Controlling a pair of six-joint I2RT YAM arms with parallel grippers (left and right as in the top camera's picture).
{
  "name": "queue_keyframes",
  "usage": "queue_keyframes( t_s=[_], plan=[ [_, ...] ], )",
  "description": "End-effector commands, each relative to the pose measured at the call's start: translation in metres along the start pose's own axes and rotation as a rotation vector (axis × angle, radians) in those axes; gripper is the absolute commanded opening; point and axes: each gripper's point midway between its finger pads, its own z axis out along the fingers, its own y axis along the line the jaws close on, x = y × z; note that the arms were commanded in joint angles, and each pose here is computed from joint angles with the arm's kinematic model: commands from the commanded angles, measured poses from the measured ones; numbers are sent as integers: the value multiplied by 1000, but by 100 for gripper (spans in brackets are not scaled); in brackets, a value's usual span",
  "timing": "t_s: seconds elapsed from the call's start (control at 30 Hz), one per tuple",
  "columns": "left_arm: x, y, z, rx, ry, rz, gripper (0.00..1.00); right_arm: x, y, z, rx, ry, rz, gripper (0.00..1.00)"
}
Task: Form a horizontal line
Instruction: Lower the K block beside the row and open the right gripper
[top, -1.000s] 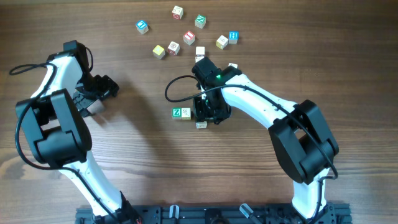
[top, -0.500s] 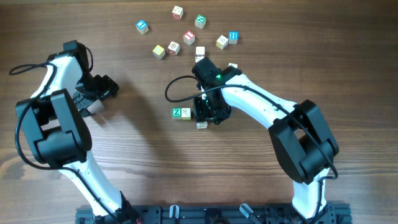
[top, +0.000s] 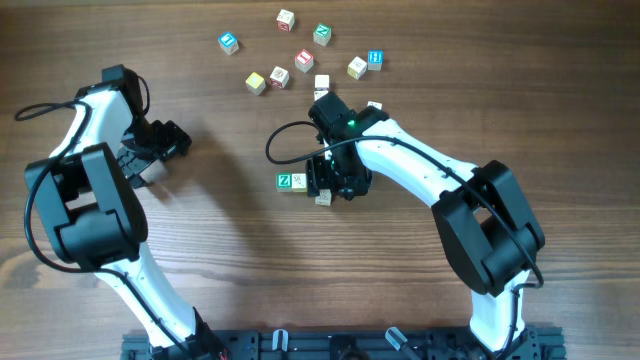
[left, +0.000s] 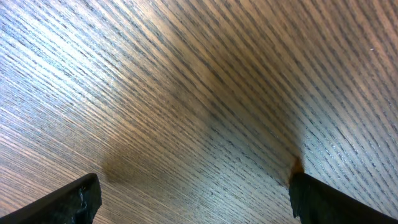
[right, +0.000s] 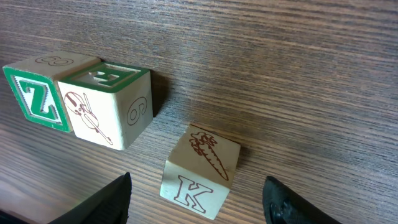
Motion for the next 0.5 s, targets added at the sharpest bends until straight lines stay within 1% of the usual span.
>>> queue_keyframes(
  t_s=[0.0, 0.07, 0.1, 0.13, 0.37, 0.47],
  plan=[
    [1, 9, 10, -43, 10, -4, 100, 3, -5, 5, 21, 11, 3, 73],
    [1, 9, 10, -43, 10, -4, 100, 3, -5, 5, 20, 10, 3, 81],
    [1, 9, 10, -43, 10, -4, 100, 2, -5, 5, 19, 10, 0, 87],
    [1, 9, 10, -43, 10, -4, 100, 2, -5, 4, 19, 8, 1, 91],
    [1, 9, 10, -43, 10, -4, 100, -6, -3, -18, 10, -11, 9, 100],
    [1, 9, 10, -43, 10, -4, 100, -9, 2, -27, -4, -36, 1, 100]
  ],
)
